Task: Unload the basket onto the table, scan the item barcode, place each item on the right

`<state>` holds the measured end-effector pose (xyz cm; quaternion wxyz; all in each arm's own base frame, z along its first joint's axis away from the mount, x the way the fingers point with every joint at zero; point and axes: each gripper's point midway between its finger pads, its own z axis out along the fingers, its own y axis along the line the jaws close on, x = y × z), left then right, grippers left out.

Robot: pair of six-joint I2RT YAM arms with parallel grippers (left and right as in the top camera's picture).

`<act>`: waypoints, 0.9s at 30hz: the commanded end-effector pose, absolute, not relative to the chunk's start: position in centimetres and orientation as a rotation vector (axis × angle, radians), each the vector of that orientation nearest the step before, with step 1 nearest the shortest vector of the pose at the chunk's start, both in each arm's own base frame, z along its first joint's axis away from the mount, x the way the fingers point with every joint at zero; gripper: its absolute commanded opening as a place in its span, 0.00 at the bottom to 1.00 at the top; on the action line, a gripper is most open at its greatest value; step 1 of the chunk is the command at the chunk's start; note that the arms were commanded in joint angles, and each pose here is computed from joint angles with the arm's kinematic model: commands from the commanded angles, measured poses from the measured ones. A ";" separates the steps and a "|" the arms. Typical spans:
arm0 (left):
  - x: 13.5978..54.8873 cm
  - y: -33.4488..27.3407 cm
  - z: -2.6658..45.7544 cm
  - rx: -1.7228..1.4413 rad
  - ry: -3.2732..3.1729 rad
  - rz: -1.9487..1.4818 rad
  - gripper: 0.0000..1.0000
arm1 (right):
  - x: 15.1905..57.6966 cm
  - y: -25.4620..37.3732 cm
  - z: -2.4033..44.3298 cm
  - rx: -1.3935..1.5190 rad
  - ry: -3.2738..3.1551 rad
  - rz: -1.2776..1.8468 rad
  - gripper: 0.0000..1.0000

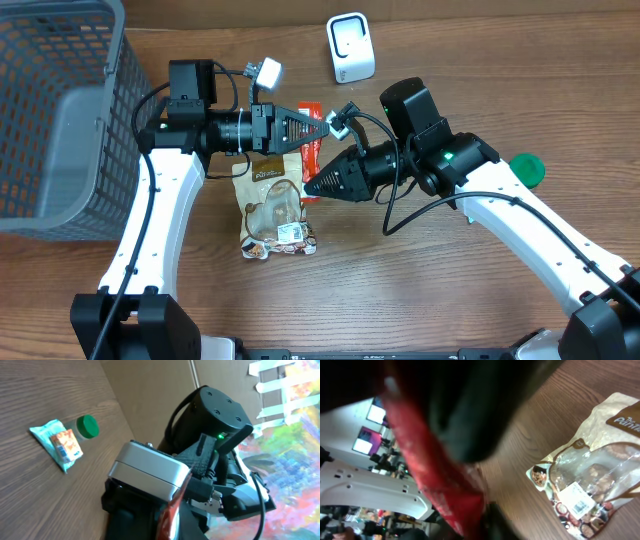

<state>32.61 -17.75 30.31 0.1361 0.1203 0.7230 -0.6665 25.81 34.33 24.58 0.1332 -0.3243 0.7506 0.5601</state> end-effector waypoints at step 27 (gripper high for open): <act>35.0 -15.6 31.1 -0.099 2.231 -2.036 0.04 | 25.9 32.9 27.5 -1.070 1.936 1.719 0.42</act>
